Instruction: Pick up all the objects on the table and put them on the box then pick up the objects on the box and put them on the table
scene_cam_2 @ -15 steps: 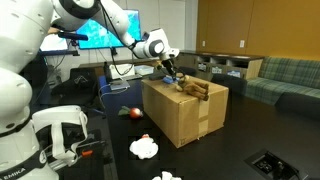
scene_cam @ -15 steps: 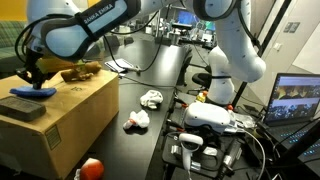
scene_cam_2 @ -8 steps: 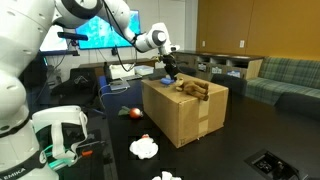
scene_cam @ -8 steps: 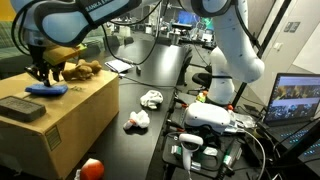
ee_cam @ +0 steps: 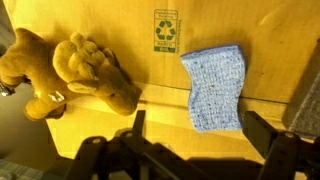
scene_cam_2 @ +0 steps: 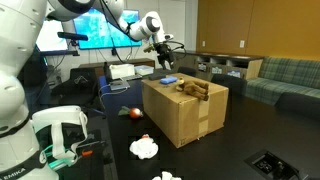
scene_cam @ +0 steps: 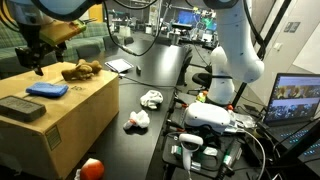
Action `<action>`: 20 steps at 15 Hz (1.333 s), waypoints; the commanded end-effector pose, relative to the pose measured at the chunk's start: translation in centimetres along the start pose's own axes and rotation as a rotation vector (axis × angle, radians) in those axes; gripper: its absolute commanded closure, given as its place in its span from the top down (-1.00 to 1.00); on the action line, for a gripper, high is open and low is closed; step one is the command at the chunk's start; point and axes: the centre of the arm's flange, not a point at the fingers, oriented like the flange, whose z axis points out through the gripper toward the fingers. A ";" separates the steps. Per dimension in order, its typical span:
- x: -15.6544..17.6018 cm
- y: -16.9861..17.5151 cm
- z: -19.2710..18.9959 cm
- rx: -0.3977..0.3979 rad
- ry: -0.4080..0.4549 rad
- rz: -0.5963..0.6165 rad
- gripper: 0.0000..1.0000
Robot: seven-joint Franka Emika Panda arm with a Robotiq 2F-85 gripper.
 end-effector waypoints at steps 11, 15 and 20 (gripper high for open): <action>-2.9 -7.3 -6.3 0.365 -0.102 -0.261 1.00; -3.7 -10.2 -4.3 0.389 -0.106 -0.271 1.00; -3.1 -12.2 0.5 0.375 -0.064 -0.233 1.00</action>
